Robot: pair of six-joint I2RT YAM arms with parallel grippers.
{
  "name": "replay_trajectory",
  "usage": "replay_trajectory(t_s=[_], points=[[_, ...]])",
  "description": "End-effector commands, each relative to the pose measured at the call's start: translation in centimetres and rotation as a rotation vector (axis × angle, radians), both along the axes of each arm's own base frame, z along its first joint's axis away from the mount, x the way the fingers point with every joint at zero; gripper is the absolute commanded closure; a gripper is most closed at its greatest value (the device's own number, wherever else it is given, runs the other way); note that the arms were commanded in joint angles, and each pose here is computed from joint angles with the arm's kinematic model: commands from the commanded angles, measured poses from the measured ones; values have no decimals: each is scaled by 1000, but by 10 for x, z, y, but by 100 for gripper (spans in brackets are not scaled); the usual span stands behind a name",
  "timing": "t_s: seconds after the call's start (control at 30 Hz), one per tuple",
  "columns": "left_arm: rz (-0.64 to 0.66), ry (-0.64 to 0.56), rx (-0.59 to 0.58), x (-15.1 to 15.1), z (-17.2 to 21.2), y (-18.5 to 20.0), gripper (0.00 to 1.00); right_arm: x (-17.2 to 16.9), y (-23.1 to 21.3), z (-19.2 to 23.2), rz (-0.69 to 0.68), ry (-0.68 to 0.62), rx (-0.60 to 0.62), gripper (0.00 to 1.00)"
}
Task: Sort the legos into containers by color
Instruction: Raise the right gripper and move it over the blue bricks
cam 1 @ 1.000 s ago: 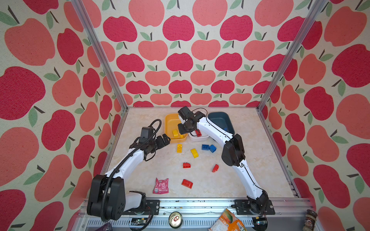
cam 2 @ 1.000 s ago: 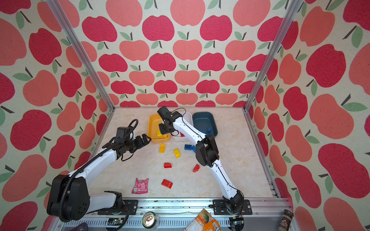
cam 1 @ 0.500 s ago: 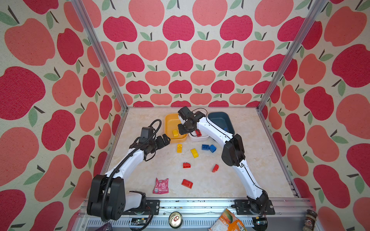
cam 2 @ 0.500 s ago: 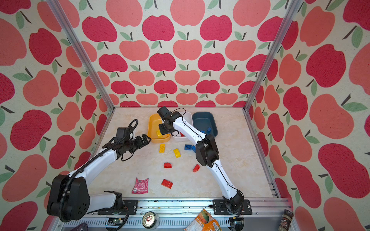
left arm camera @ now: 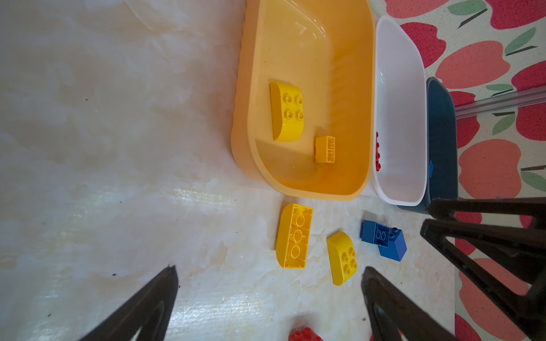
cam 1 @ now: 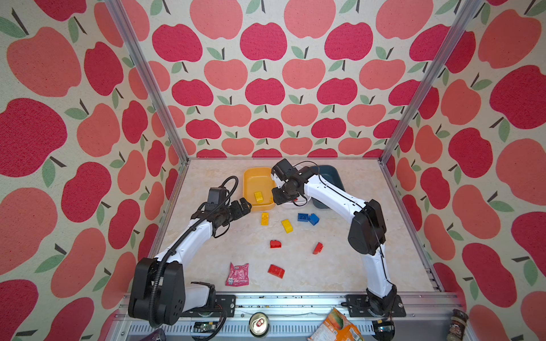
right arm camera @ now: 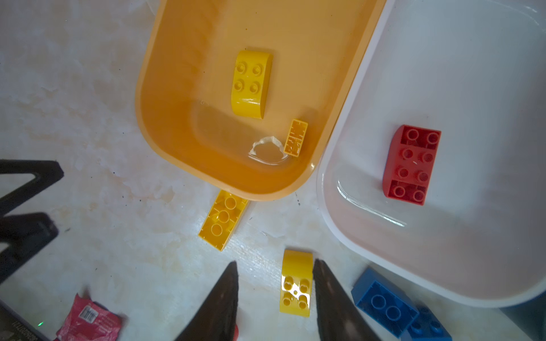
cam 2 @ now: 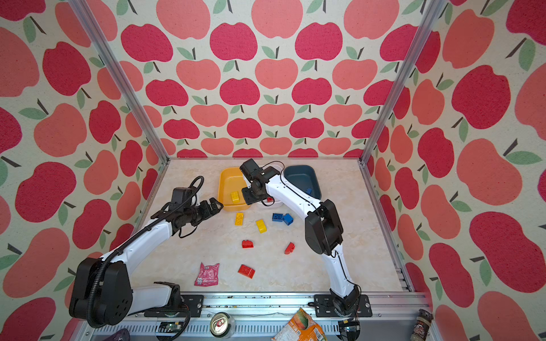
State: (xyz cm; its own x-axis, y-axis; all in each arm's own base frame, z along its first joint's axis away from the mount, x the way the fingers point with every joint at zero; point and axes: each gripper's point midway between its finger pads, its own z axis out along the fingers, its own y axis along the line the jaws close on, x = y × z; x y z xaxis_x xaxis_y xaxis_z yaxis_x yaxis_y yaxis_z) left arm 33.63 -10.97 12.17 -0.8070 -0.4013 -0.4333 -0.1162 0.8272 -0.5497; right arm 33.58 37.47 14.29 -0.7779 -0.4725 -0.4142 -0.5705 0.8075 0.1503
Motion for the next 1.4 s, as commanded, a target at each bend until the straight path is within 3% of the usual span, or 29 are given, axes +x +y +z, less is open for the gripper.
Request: replay_trajectory(t_s=[0.0,0.47,0.93,1.37], points=[[3,1,3,-2,1,2,1,-9,-17,6,37,-43,-7,53],[-4,4,-7,1,-1,-1,1,-37,-103,-26,84,-25,-166,36],[-2,8,-3,1,-2,0,1,-21,-159,-60,100,-19,-324,36],[0,10,1,1,-3,1,1,-16,-157,-88,137,18,-335,40]])
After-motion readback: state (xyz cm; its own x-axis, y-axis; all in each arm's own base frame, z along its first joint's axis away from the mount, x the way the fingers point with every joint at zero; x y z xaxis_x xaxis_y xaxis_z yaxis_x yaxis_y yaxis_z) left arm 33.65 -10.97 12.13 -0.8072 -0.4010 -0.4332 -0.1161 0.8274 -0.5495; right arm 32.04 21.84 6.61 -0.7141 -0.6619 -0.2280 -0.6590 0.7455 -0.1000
